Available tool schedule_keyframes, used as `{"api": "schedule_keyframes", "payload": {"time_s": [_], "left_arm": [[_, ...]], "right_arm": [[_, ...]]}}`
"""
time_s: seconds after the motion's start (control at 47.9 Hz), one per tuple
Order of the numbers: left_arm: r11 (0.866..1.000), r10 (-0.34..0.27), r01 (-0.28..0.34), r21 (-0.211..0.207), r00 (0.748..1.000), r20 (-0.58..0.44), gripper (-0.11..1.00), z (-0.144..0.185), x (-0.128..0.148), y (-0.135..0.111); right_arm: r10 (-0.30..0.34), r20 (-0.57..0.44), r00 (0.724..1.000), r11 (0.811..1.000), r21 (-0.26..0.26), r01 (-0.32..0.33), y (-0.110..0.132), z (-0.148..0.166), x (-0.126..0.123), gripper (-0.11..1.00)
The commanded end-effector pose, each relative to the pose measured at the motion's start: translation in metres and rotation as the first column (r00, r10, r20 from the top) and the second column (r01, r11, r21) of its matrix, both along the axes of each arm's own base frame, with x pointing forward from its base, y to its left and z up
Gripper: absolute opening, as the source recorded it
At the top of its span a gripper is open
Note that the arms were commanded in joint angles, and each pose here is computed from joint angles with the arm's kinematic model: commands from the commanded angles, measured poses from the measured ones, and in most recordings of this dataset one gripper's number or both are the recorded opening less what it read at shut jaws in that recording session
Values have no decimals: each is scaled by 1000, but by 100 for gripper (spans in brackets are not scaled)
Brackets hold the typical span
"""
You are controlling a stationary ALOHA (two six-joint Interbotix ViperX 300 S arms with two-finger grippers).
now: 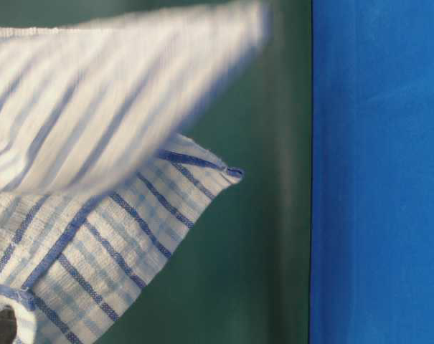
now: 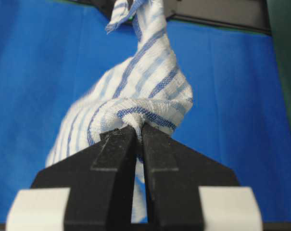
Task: Lift the towel with both arms.
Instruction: 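Lift the towel upward with both grippers, pulling edges apart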
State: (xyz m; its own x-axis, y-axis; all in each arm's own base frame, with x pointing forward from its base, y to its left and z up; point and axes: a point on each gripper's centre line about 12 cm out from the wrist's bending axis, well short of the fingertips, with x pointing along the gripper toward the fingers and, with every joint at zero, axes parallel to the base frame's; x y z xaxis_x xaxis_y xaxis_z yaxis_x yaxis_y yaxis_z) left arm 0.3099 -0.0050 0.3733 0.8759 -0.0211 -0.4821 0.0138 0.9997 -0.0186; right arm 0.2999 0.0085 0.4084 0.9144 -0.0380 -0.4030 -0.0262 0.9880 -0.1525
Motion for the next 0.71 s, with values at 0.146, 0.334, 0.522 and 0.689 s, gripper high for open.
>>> {"api": "schedule_keyframes", "payload": {"time_s": [0.146,0.334,0.522,0.689], "left_arm": [[1000,1,-1,0,999,38,3,14,2,0],[1000,-9,9,5,999,43,3,14,3,-2],[1000,-6,6,1,999,40,8,13,5,-2],[1000,-5,6,-2,998,61,55,15,5,-2]], "right_arm": [[-5,-4,1000,1000,13,5,0,5,5,5],[-5,-17,1000,1000,11,5,1,2,8,5],[-6,-26,1000,1000,12,6,1,-1,11,17],[-7,-31,999,1000,2,7,0,-3,12,62]]}}
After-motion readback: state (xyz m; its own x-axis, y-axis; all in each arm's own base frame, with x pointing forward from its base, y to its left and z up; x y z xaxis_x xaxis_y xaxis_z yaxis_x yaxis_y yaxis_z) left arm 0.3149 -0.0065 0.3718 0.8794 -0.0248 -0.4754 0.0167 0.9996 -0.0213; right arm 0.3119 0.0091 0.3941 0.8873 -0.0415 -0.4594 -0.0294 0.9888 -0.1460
